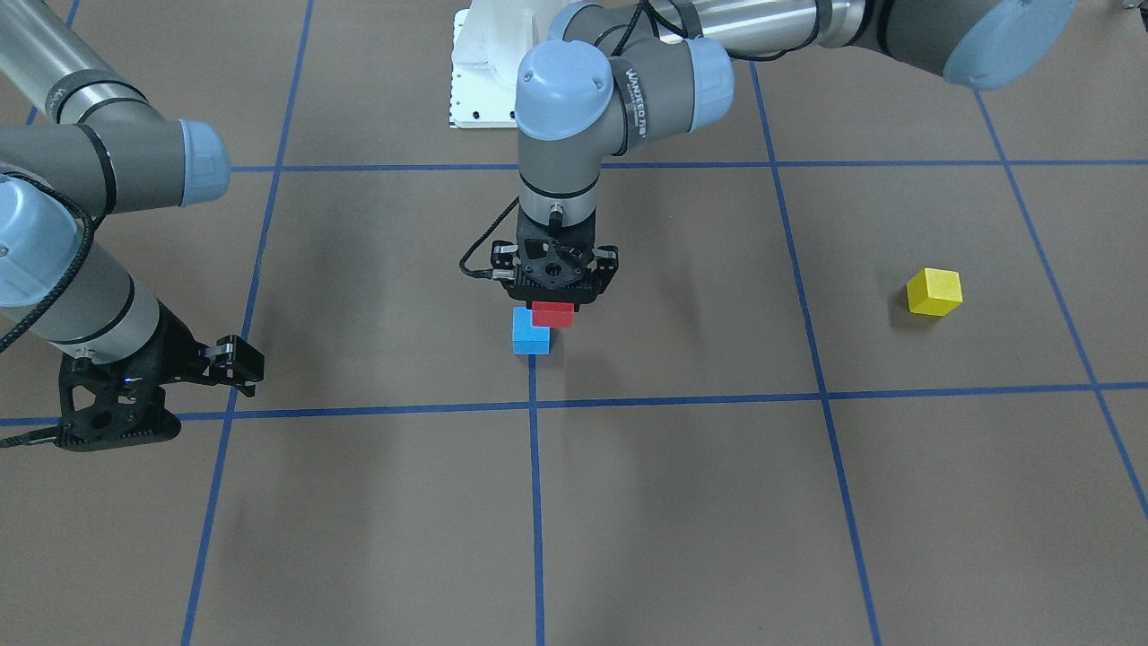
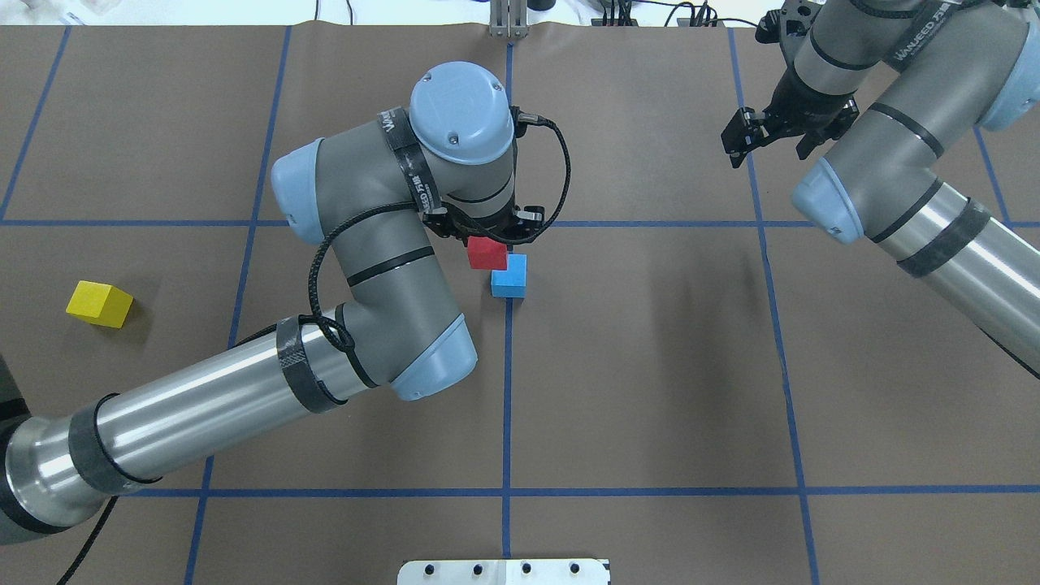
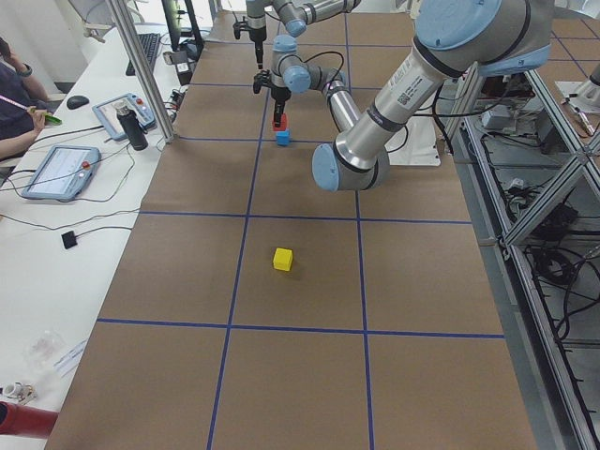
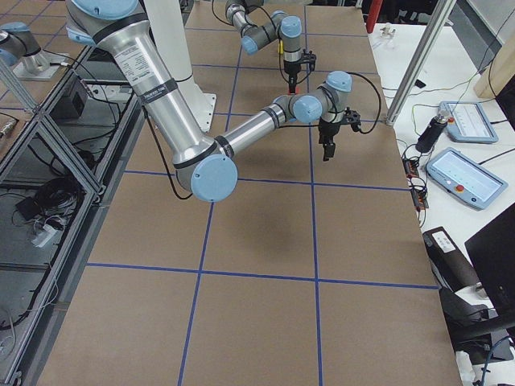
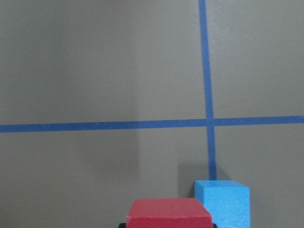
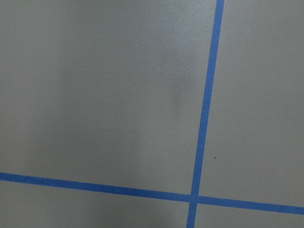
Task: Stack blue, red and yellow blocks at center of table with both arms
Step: 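Carry the red cube with the left gripper onto the blue cube, then open the left gripper and withdraw it from the stack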
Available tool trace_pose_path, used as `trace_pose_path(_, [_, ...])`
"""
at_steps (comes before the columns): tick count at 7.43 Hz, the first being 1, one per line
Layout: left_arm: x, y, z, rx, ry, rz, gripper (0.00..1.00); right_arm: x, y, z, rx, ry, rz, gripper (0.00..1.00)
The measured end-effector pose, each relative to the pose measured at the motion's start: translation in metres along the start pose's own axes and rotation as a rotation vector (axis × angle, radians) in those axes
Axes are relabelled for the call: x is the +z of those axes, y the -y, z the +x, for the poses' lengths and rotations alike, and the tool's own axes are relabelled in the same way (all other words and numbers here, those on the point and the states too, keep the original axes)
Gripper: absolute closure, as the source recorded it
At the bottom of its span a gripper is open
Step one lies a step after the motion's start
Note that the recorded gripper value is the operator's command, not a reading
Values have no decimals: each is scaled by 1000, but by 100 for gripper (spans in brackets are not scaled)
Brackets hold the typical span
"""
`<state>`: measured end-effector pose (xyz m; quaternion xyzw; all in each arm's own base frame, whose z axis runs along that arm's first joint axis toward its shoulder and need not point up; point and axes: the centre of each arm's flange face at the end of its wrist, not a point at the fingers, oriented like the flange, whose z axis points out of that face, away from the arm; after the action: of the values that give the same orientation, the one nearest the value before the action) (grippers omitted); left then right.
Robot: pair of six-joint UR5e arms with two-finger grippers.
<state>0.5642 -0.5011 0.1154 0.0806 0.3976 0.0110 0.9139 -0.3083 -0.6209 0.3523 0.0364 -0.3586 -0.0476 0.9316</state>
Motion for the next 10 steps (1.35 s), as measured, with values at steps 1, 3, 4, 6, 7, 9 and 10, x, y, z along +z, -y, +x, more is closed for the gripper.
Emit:
trace_pose_path(1, [3,2,8,-1,4,-7,100,0,-1,1,0,0,0,1])
trace_pose_path(3, [13,7,19,-6,19,-20,100,0,-2,4,2,1,-2,1])
trace_pose_path(4, [18,7,21,-6,23,-26,100,0,-2,6,3,2,-2,1])
trace_pose_path(6, [27,8,20,-7,30,-35,100,0,-5,8,4,3,-2,1])
trace_pose_path(7, [32,8,20,-6,29,-36,100,0,-6,10,5,2,-2,1])
trace_pose_path(9, [39,7,21,-1,24,-37,100,-1,-6,12,6,2,-1,1])
trace_pose_path(10, [41,6,22,2,23,-39,100,-1,-6,13,6,2,0,1])
